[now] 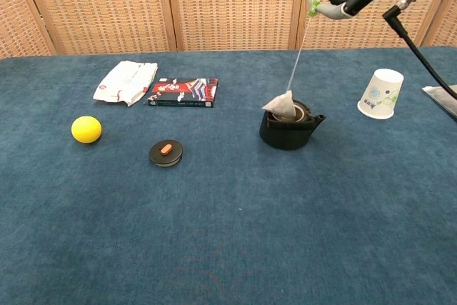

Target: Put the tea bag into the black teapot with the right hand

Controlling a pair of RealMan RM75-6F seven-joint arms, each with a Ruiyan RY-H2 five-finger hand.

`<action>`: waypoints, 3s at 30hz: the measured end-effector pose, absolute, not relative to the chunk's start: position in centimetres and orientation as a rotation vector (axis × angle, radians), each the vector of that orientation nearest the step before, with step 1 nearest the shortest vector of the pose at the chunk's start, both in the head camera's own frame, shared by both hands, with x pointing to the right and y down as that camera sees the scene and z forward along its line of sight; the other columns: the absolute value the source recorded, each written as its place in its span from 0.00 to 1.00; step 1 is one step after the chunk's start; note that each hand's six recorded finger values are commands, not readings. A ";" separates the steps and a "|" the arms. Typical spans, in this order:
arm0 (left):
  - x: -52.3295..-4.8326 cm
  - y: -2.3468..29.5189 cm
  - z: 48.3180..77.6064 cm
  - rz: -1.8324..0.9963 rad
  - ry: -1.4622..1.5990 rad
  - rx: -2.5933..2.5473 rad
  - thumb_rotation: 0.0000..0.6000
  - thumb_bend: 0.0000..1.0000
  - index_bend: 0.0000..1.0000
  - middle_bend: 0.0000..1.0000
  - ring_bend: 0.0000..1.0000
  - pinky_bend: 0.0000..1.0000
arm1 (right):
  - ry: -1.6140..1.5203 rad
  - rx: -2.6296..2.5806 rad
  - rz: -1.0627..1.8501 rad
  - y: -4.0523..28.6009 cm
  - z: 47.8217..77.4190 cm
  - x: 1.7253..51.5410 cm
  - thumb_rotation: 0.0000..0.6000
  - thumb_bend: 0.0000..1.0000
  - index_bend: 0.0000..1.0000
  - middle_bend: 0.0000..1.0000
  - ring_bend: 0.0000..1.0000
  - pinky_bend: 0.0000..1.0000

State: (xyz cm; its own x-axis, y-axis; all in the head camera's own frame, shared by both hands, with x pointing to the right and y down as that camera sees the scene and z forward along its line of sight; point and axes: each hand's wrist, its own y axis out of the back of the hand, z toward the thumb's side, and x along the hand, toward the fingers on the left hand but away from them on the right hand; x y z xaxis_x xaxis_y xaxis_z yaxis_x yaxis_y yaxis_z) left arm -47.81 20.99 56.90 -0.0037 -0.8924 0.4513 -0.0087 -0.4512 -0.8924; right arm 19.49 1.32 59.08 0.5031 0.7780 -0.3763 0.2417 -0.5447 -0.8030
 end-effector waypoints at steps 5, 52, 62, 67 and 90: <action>-47.9 21.0 56.9 -1.549 0.959 -1.547 1.00 0.34 0.10 0.02 0.00 0.00 | -0.810 -2.064 1.001 1.8 60.1 19.2 1.00 0.65 0.65 1.00 0.94 0.95; -48.2 21.5 57.5 -1.568 0.960 -1.558 1.00 0.34 0.10 0.02 0.00 0.00 | -0.752 -2.063 1.070 2.3 63.3 18.3 1.00 0.65 0.65 1.00 0.94 0.95; -48.2 21.5 57.6 -1.570 0.958 -1.559 1.00 0.34 0.10 0.02 0.00 0.00 | -0.726 -2.065 1.126 2.8 64.3 19.3 1.00 0.65 0.65 0.99 0.94 0.95; -48.2 21.5 57.5 -1.566 0.959 -1.558 1.00 0.34 0.10 0.02 0.00 0.00 | -0.699 -2.062 1.174 3.1 64.9 20.3 1.00 0.65 0.65 0.98 0.94 0.96; -47.7 21.5 57.2 -1.550 0.949 -1.570 1.00 0.34 0.10 0.02 0.01 0.00 | -0.523 -2.082 1.366 5.5 67.3 23.7 1.00 0.65 0.18 0.91 0.94 0.95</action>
